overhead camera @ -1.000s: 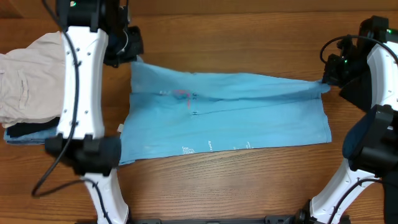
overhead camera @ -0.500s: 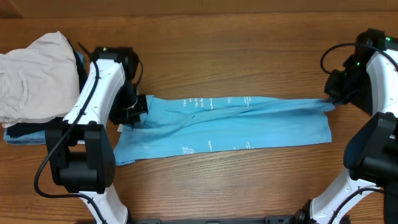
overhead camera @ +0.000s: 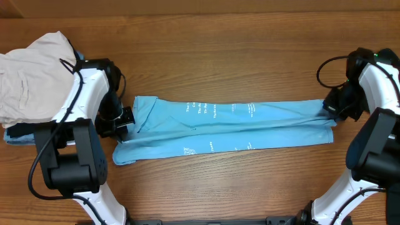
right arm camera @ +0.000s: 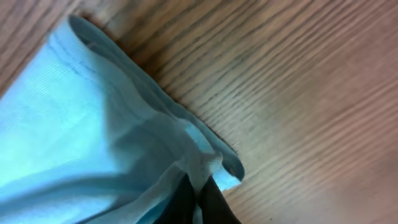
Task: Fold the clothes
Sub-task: 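Fold the top edge down toward the bottom edge with both grippers, then release the fold and lift both grippers off the strip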
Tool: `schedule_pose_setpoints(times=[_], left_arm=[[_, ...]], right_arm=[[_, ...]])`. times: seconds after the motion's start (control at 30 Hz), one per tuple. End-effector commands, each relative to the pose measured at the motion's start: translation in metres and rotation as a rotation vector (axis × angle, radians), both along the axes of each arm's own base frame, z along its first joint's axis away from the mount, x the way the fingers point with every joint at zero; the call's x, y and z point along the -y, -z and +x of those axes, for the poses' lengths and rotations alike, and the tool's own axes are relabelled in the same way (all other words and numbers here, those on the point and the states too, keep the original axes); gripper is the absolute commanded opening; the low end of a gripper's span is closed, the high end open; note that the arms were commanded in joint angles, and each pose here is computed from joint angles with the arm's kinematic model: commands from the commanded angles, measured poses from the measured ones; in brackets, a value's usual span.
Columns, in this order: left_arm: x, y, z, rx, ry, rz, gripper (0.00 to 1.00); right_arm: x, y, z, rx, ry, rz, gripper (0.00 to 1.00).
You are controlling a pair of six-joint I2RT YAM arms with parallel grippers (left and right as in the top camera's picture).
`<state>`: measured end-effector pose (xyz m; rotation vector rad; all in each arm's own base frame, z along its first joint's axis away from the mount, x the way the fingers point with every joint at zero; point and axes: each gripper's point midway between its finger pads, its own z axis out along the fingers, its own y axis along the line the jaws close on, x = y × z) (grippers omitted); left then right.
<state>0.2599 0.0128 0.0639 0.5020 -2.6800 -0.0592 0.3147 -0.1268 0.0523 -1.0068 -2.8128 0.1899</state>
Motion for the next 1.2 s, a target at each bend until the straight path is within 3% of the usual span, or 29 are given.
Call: schedule_pose_setpoints(times=[0.0, 0.63, 0.9, 0.93, 0.97, 1.0, 1.07, 1.1, 1.17], left_arm=[[0.004, 0.003, -0.006, -0.015, 0.029, 0.003, 0.04], [-0.018, 0.001, -0.033, -0.122, 0.022, 0.152, 0.04], [-0.012, 0.004, -0.035, -0.126, 0.018, 0.125, 0.04], [-0.011, 0.004, -0.035, -0.126, 0.019, 0.117, 0.06], [-0.005, 0.004, -0.034, -0.122, 0.028, 0.075, 0.12], [0.005, 0.005, -0.032, -0.112, 0.044, 0.001, 0.15], [0.025, 0.002, -0.022, -0.068, 0.061, -0.14, 0.21], [0.027, -0.006, -0.007, -0.019, 0.06, -0.151, 0.3], [0.027, -0.026, 0.012, 0.04, 0.057, -0.144, 0.37]], right_arm=[[0.004, 0.005, -0.008, -0.014, 0.015, -0.019, 0.04], [0.002, 0.039, -0.014, 0.006, 0.015, -0.026, 0.04], [0.0, 0.038, -0.019, -0.016, 0.018, -0.019, 0.04], [0.0, 0.038, -0.021, -0.024, 0.019, -0.016, 0.11], [-0.002, 0.035, -0.022, -0.029, 0.019, -0.006, 0.41], [-0.002, 0.031, -0.02, -0.031, 0.02, -0.002, 0.57], [-0.002, 0.016, -0.012, -0.014, 0.022, 0.009, 0.71], [-0.004, 0.004, -0.003, 0.009, 0.026, 0.029, 0.79], [-0.008, -0.014, 0.013, 0.06, 0.029, 0.065, 0.83]])
